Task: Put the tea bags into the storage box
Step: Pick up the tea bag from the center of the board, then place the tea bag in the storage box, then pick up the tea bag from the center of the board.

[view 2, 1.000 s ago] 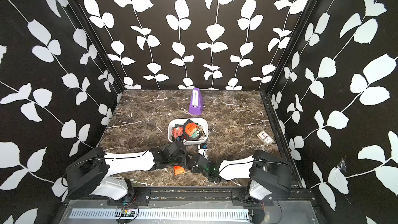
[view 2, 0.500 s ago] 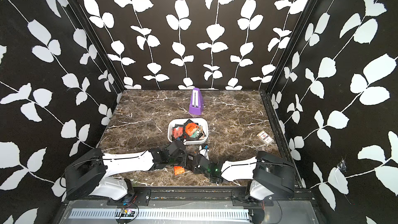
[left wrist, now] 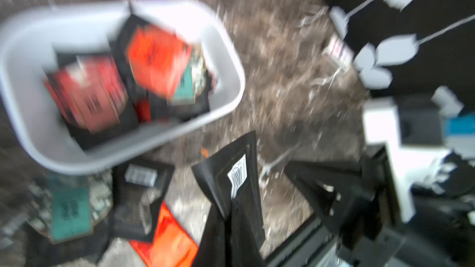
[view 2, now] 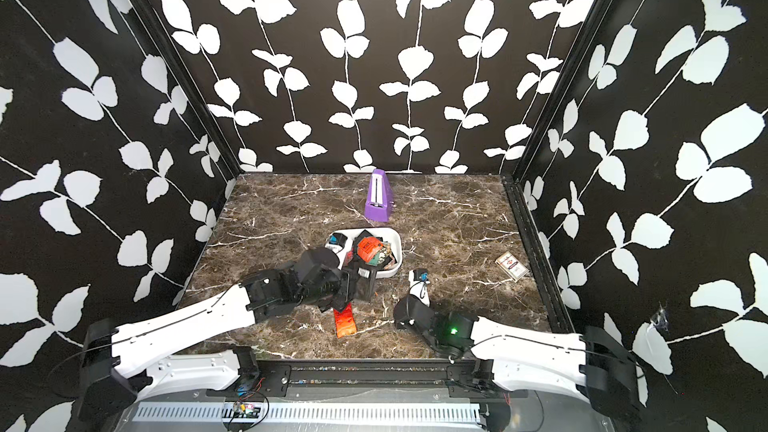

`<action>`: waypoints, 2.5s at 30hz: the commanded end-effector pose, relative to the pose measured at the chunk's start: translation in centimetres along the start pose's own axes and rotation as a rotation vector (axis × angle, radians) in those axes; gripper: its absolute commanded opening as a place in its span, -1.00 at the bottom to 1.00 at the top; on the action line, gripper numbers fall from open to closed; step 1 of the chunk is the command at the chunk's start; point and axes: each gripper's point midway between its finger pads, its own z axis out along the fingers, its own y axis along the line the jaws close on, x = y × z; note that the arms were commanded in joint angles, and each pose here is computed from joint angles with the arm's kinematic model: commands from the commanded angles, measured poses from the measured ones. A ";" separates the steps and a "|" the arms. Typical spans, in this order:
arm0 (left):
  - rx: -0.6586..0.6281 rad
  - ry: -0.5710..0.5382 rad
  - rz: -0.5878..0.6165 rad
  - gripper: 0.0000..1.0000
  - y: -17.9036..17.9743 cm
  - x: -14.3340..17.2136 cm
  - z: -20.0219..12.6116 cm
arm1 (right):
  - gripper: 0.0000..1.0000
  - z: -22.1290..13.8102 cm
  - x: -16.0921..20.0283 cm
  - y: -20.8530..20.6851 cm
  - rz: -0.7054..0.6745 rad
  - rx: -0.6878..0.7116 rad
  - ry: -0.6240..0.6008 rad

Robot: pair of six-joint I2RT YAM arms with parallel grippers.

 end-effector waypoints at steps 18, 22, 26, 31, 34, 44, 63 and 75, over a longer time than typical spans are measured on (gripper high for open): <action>-0.166 -0.058 -0.035 -1.00 3.4 -7.5 12.4 | -0.78 0.3 1.3 -1.0 0.043 -0.022 0.009; -0.188 -0.042 -0.035 -1.00 3.8 -7.2 13.7 | -0.78 0.6 1.6 -0.7 0.033 -0.019 0.024; -0.201 -0.013 -0.026 -0.82 4.2 -6.5 14.2 | -0.75 0.8 1.8 -0.7 0.025 -0.016 0.034; -0.225 -0.026 0.021 -0.20 4.3 -7.3 12.3 | -0.66 0.6 1.5 -0.7 0.016 -0.011 0.028; -0.248 -0.058 0.061 -0.02 4.3 -8.7 9.7 | -0.62 0.3 1.2 -0.5 0.009 -0.012 0.025; -0.326 -0.116 0.123 0.11 6.6 -8.0 -0.9 | -0.54 0.2 0.4 0.9 -0.003 -0.051 0.010; -0.085 0.045 -0.242 -0.04 9.0 6.2 -3.2 | -0.38 1.4 -0.3 6.2 -0.026 -0.164 0.049; -0.124 0.135 -0.289 -0.04 10.6 10.3 0.6 | -0.29 3.4 2.4 7.7 -0.014 -0.200 0.122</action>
